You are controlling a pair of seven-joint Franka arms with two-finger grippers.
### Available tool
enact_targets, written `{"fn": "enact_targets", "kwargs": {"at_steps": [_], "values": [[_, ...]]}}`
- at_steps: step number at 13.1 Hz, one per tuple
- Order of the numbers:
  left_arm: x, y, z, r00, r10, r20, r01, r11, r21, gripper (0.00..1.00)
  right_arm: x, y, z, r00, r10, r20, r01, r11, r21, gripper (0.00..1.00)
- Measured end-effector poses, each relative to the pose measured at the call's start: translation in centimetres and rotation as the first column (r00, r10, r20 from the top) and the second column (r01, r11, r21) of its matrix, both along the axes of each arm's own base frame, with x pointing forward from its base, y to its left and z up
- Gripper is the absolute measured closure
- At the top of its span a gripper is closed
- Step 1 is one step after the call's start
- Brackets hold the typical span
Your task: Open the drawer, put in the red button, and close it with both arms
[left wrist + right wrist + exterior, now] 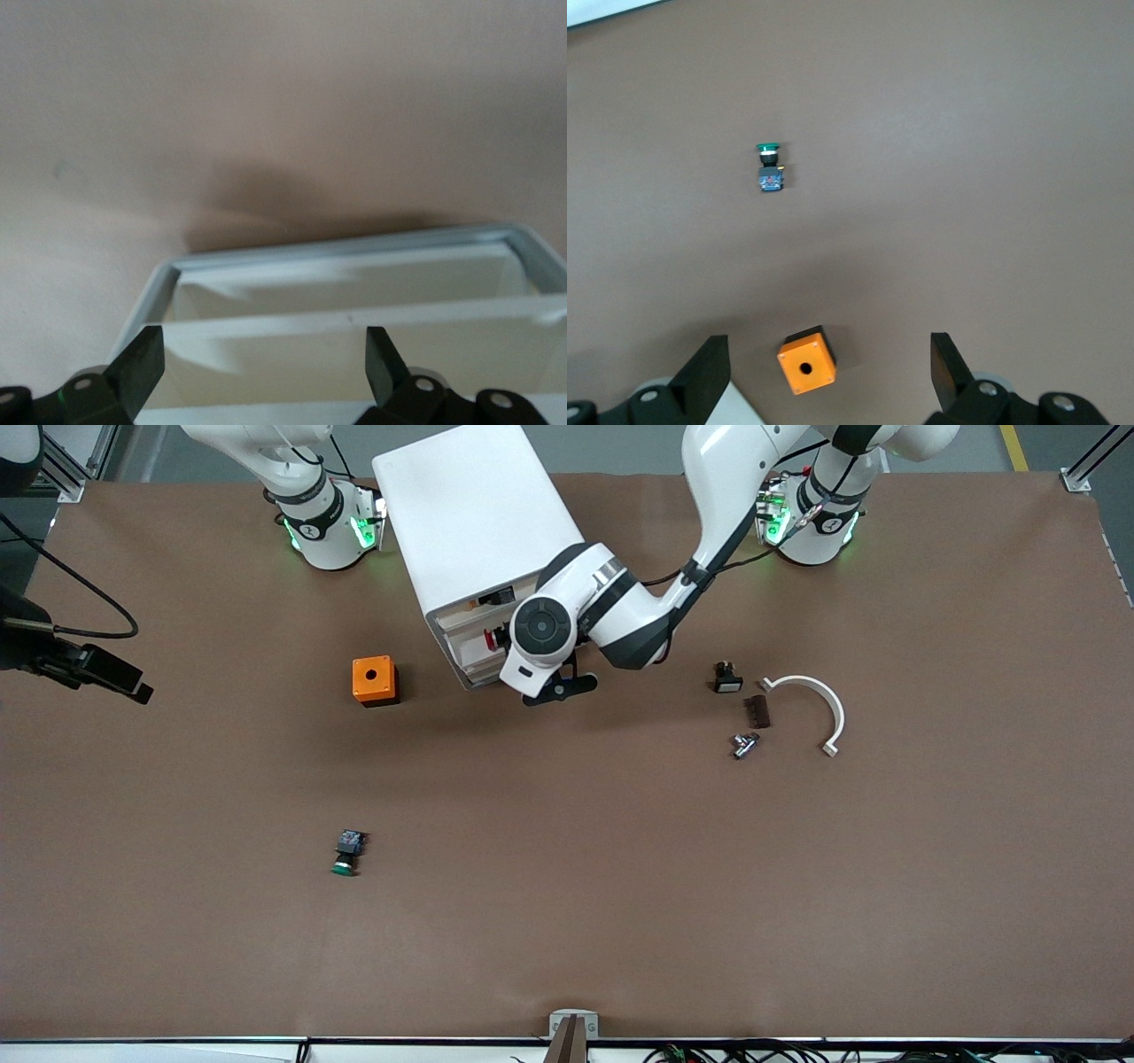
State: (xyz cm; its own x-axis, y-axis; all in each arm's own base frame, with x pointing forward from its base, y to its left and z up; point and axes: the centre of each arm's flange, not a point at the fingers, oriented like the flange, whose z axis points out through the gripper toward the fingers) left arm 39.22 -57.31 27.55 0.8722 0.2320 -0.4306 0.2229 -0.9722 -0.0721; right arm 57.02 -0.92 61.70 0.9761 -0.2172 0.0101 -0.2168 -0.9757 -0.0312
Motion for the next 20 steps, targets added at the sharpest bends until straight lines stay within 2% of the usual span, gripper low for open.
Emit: {"fn": "enact_targets", "kwargs": {"at_steps": [4,9,10,12,15,16,18,20], "values": [[-1.6,-1.0,-0.1,1.0,0.008,-0.004,-0.008,1.0,0.017,0.0,-1.1,-0.2,-0.5,0.999,0.034,0.031,-0.034,0.999,-0.015,0.0],[-1.1,-0.8,0.0,1.0,0.016,0.0,-0.016,1.0,0.017,0.0,-2.1,-0.7,0.4,0.993,0.097,0.067,-0.095,0.995,-0.024,0.0],[-0.1,-0.4,0.2,0.999,0.033,0.008,-0.033,0.999,0.016,0.0,-2.1,-1.0,0.5,0.993,0.095,0.068,-0.094,0.995,-0.026,0.0],[4.6,2.7,1.3,0.994,0.104,0.042,-0.104,0.995,0.01,0.0,-2.1,-1.8,0.5,0.993,0.093,0.067,-0.091,0.995,-0.028,0.0],[13.9,11.3,5.5,0.971,0.159,0.179,-0.165,0.986,0.017,0.0,-2.5,-1.9,0.6,0.994,0.096,0.049,-0.095,0.995,-0.025,0.0],[15.9,14.2,7.4,0.963,0.145,0.229,-0.16,0.986,0.047,0.0,-2.7,-1.9,0.7,0.994,0.097,0.045,-0.096,0.995,-0.025,0.0],[17.6,18.4,11.9,0.944,0.06,0.325,-0.113,0.982,0.149,0.0,-2.8,-2.1,1.2,0.994,0.094,0.054,-0.092,0.995,-0.026,0.0],[17.9,22.0,17.3,0.928,0.017,0.372,-0.1,0.973,0.207,0.0,-2.8,-2.5,1.6,0.994,0.087,0.061,-0.086,0.996,-0.027,0.0]]}}
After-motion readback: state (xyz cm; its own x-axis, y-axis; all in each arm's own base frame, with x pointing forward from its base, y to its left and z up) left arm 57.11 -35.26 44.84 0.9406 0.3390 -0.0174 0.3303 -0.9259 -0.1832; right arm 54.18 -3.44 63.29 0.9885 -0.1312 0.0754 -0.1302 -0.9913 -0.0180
